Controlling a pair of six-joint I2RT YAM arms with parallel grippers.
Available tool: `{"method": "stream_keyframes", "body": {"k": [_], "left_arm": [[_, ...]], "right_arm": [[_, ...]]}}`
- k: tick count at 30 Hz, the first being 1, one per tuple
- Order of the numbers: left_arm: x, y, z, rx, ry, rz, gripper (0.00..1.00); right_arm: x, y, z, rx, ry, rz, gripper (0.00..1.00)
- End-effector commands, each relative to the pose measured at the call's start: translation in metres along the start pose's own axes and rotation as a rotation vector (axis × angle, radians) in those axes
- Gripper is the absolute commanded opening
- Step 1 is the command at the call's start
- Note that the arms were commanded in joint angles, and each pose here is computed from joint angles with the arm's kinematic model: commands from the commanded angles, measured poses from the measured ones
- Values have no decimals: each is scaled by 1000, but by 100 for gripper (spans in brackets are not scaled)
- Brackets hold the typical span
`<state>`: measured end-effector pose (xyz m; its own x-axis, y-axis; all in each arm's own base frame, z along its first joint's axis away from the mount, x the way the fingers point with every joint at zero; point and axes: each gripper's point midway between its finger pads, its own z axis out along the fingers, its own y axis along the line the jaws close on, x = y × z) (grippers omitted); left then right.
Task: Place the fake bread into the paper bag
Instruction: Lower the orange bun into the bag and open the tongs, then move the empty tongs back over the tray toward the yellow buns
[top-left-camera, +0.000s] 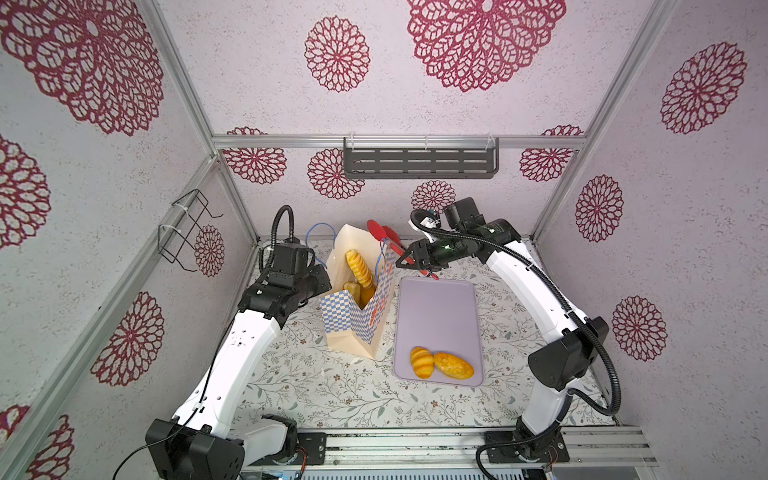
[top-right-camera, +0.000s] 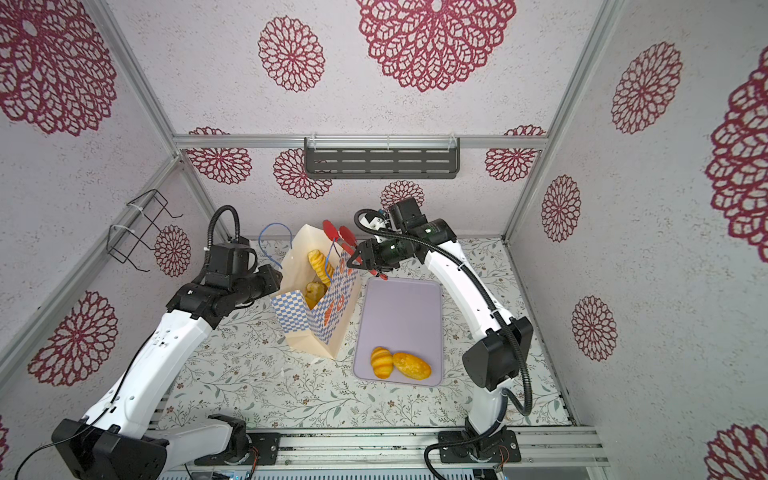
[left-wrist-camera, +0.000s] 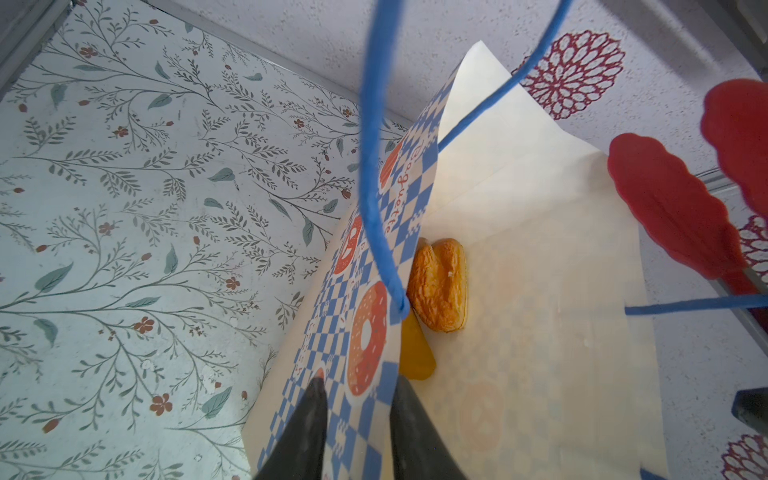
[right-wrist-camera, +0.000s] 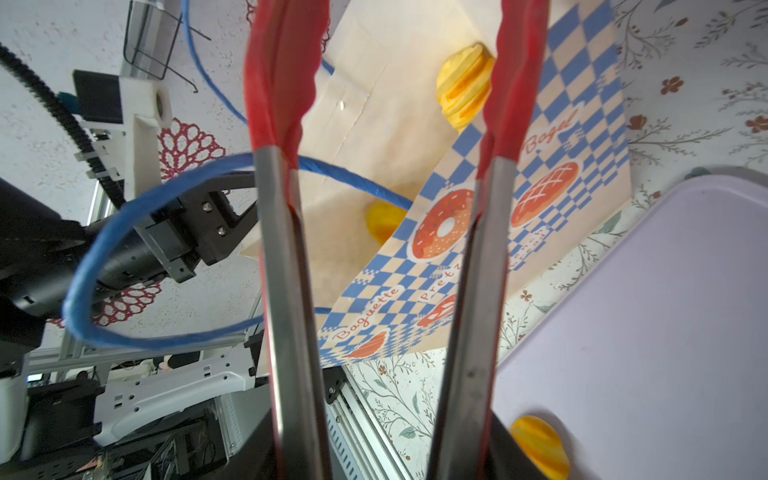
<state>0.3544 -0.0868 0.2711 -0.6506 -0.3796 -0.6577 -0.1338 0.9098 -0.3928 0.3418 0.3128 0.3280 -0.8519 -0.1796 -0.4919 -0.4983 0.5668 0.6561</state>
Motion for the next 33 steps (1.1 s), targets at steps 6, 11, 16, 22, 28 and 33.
{"method": "stream_keyframes", "body": {"k": [6,11,16,22,28,33], "left_arm": [[-14,-7,-13,11,-50,23,67],[-17,-7,-17,7,-65,37,71],[-20,-7,-18,4,-79,49,79],[-26,-10,-19,14,-108,48,86],[-30,-14,-17,34,-123,50,89],[-28,-16,-15,47,-115,53,89]], "right_arm": [[-4,-3,-100,44,-283,60,53],[55,-32,-107,129,-234,179,53],[138,-59,-100,209,-106,315,53],[211,-76,-106,315,20,411,53],[273,-93,-117,441,129,503,54],[314,-102,-119,493,205,570,55]]}}
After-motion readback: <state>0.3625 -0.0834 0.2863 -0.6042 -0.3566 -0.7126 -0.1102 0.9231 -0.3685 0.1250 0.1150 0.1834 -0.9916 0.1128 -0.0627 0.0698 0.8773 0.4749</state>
